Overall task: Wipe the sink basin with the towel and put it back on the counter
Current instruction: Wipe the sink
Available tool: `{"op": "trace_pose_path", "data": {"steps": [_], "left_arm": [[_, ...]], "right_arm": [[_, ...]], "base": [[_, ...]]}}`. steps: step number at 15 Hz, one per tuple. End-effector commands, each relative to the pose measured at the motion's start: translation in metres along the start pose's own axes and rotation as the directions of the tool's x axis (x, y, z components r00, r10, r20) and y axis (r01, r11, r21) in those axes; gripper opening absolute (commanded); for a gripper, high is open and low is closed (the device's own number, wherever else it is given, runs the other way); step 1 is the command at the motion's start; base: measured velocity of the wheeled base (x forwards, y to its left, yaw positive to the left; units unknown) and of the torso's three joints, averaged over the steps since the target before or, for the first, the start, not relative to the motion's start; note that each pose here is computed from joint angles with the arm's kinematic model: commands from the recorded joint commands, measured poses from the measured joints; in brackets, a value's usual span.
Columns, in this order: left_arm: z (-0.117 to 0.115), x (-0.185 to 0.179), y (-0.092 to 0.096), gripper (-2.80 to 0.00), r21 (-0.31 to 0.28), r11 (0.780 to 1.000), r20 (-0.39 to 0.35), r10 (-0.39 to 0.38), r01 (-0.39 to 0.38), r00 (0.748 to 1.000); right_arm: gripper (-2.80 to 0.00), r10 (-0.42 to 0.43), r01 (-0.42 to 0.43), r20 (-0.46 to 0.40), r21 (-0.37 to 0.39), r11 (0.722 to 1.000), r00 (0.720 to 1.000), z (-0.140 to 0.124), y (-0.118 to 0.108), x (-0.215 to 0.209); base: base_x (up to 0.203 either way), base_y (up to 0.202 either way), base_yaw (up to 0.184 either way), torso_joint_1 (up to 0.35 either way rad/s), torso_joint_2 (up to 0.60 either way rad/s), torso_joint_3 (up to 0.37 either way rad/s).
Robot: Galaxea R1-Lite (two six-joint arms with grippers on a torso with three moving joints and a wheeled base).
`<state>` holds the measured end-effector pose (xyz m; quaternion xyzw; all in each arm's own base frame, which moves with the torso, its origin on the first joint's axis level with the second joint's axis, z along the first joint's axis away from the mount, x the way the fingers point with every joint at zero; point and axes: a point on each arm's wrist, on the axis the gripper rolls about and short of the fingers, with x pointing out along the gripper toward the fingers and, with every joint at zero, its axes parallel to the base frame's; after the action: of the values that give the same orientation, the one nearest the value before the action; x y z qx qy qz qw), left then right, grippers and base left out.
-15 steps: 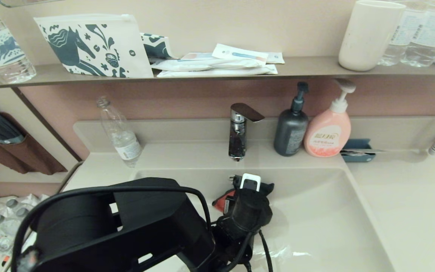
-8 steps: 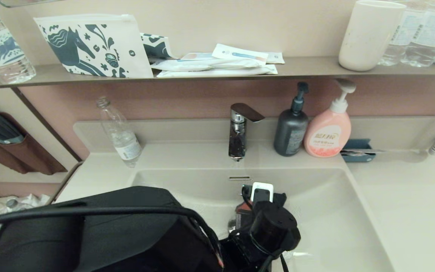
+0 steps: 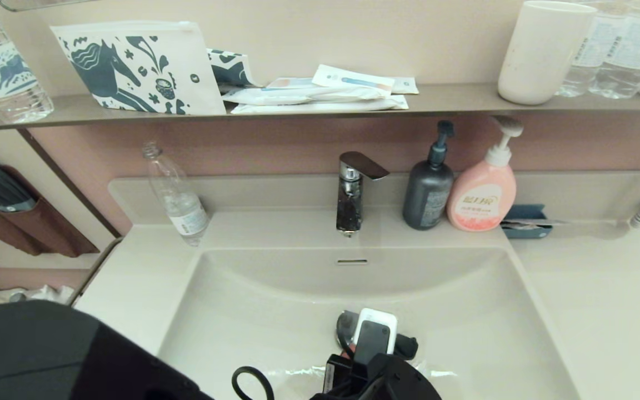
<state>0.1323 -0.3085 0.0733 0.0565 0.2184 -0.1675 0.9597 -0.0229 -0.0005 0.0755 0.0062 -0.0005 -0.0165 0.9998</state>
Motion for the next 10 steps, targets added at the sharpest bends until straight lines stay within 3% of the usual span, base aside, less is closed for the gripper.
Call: {"op": "trace_pose_path", "data": {"steps": [1,5,10], "left_arm": [[0.024,-0.025,0.011,-2.8,-0.034,0.999,0.047,-0.017,0.018,0.999],[0.042,-0.037,0.028,-2.8,-0.016,1.0,0.047,-0.001,0.002,0.999],[0.075,-0.048,0.05,-2.8,0.015,1.0,0.115,-0.011,0.009,0.993]], "right_arm": [[-2.8,-0.001,0.001,-0.001,0.0,1.0,1.0,0.0,0.0,0.0],[-2.8,-0.001,0.001,-0.001,0.0,1.0,1.0,0.0,0.0,0.0],[-2.8,-0.001,0.001,-0.001,0.0,1.0,1.0,0.0,0.0,0.0]], "base": [[0.0,0.0,0.0,0.0,0.0,0.0],[0.0,0.0,0.0,0.0,0.0,0.0],[0.0,0.0,0.0,0.0,0.0,0.0]]}}
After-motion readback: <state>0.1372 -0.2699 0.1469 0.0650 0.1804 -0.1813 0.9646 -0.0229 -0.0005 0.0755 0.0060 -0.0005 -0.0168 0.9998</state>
